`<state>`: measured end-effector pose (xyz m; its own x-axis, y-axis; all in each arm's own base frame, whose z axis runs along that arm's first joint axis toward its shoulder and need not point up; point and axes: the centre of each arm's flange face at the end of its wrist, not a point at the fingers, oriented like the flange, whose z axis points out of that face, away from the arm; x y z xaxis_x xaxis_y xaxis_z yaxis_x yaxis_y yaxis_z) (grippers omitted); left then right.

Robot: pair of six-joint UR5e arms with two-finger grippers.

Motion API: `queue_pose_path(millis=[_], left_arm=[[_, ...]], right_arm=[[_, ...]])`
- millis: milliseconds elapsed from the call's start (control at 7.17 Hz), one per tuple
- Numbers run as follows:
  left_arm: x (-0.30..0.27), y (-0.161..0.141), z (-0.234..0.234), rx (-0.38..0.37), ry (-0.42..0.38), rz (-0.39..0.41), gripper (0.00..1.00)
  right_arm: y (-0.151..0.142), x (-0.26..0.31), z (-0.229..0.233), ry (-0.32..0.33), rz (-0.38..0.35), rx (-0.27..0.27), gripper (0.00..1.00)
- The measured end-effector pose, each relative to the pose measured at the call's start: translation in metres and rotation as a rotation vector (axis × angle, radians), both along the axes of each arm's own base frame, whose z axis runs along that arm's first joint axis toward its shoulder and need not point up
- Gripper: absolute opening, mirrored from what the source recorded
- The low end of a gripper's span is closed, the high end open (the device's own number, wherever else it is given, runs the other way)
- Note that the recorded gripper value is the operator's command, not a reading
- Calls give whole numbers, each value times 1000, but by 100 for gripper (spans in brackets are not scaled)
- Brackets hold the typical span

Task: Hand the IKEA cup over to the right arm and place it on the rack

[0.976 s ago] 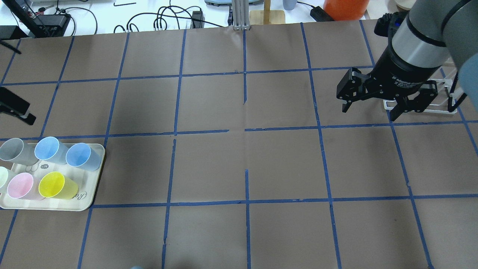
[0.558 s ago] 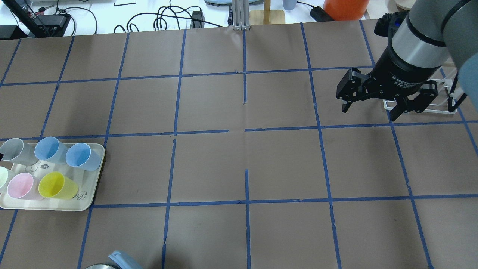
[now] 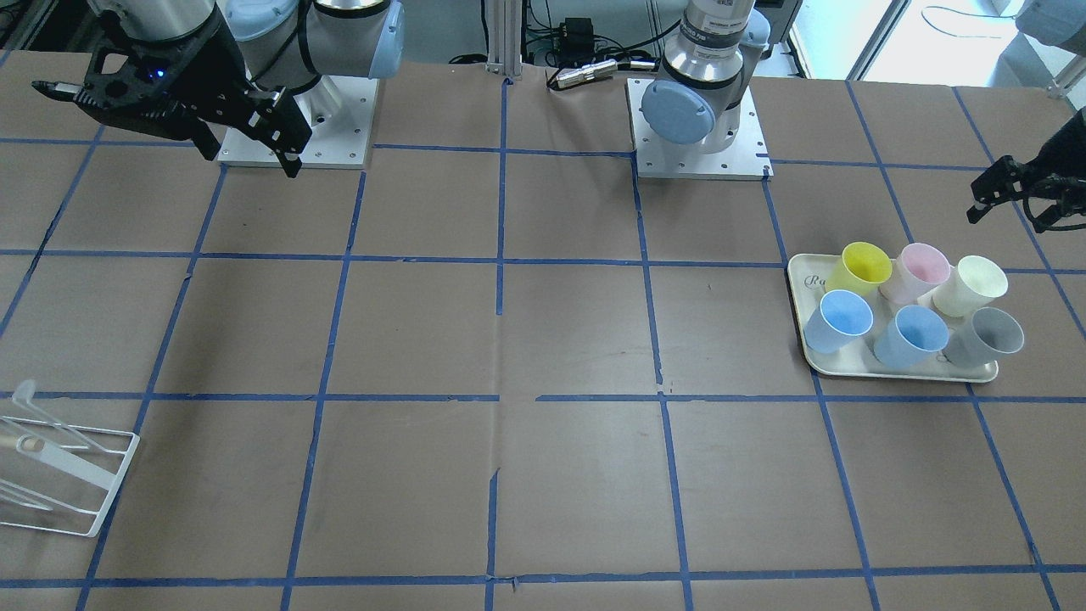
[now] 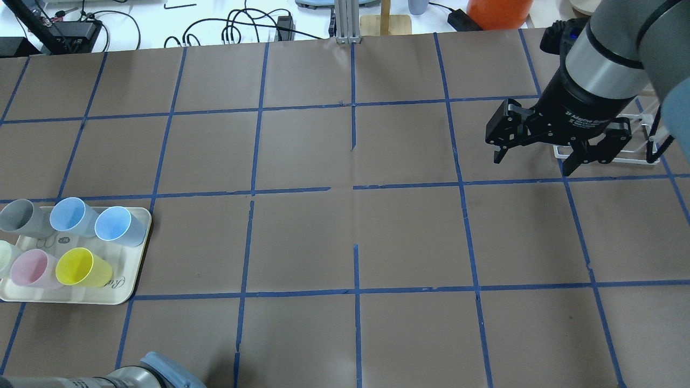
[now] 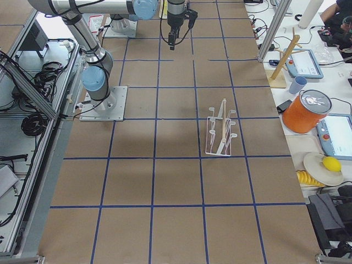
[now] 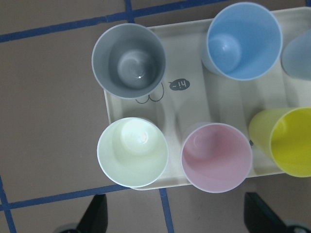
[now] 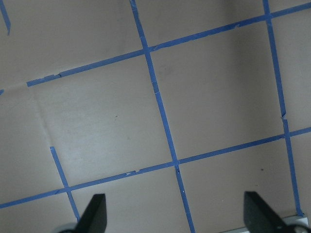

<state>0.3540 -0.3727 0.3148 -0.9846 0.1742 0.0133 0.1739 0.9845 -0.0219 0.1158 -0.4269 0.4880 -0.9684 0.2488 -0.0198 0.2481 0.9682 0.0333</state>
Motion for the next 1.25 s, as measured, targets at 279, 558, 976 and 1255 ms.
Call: queue_pose_path(millis=[279,558,976,1255], left_arm=[[26,-1,-27,-17,-9,-17,100],[44,0,-55,-28,19,-8,100],[59,-7,-74,-27,35,7,89],[62,-8,-87,-12,52,7,41]], right_arm=[[0,0,0,0,1,1,100],[-1,0,-2,0,4,6,100],[-1,0,-2,0,4,9,100],[-1,0,-5,1,4,14,100]])
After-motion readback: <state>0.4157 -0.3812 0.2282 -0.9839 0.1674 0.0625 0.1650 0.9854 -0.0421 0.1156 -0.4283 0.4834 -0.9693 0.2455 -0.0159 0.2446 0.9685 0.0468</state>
